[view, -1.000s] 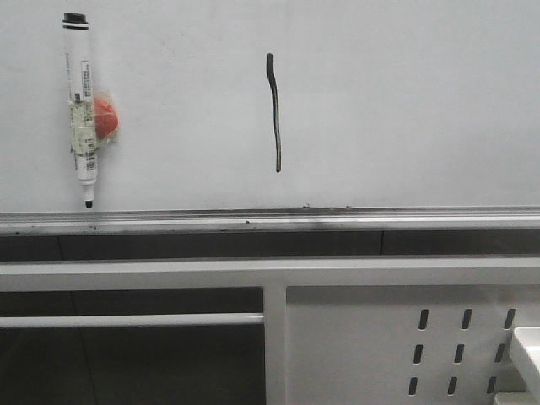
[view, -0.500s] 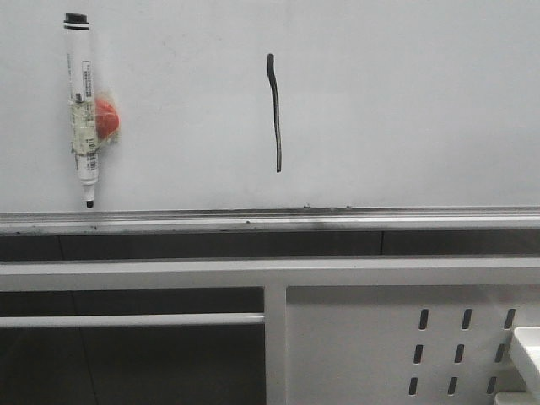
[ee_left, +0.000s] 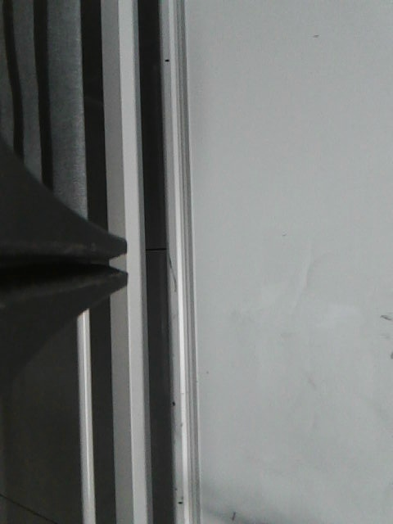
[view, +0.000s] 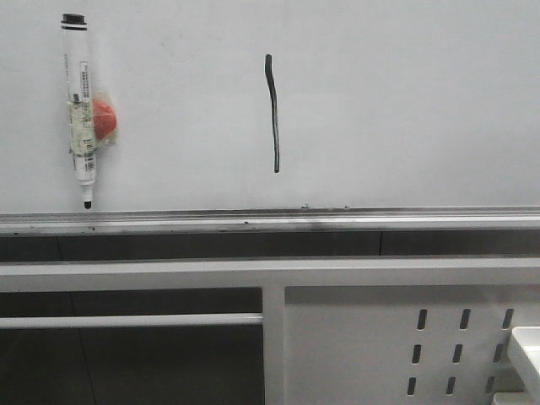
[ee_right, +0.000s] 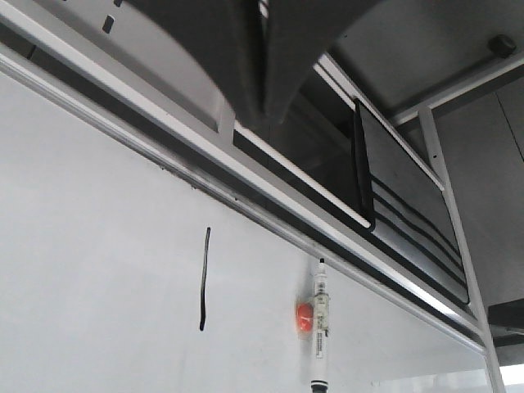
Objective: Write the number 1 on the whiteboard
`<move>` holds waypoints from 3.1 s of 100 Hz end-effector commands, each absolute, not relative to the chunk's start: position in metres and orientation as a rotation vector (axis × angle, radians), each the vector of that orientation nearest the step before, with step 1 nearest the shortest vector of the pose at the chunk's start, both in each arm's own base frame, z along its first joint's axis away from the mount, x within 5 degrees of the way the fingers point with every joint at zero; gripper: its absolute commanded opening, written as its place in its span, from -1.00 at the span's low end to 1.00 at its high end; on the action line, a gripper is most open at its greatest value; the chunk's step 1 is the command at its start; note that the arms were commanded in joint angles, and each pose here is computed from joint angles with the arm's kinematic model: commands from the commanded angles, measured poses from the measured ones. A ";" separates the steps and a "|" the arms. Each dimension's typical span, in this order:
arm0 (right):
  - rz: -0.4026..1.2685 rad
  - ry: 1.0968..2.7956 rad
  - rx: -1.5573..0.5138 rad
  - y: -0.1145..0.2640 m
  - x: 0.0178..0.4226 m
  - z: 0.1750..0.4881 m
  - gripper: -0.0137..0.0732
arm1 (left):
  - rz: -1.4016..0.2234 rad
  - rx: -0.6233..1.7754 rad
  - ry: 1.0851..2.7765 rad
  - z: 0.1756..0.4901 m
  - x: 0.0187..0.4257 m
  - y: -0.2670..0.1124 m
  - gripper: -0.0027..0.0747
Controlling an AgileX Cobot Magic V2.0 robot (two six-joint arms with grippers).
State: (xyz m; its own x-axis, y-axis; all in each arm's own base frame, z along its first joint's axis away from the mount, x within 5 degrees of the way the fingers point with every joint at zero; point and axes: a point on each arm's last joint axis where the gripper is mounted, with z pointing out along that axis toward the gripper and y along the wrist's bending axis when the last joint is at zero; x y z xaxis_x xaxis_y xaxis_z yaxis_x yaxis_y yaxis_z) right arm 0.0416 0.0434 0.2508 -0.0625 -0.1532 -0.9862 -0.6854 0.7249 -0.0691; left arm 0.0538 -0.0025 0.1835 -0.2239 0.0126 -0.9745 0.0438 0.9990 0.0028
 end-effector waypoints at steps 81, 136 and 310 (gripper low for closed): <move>0.495 1.533 -0.638 0.042 0.044 0.265 -0.82 | 0.006 0.082 1.765 0.177 0.054 -0.003 -0.98; 0.514 1.534 -0.624 0.042 0.043 0.265 -0.82 | 0.006 0.082 1.765 0.177 0.054 -0.003 -0.98; -0.158 1.786 0.110 -0.010 0.052 0.179 -0.82 | 0.006 0.082 1.765 0.177 0.054 -0.003 -0.98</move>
State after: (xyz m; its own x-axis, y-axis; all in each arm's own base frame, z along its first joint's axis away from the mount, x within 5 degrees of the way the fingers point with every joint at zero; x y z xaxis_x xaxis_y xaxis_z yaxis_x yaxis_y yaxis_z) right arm 0.0527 -0.0098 0.1812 -0.2440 -0.0007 -0.9698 0.1593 0.9864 -0.0408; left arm 0.0534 -0.0029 0.1818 -0.2389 0.0727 -0.9683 0.0597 0.9964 0.0600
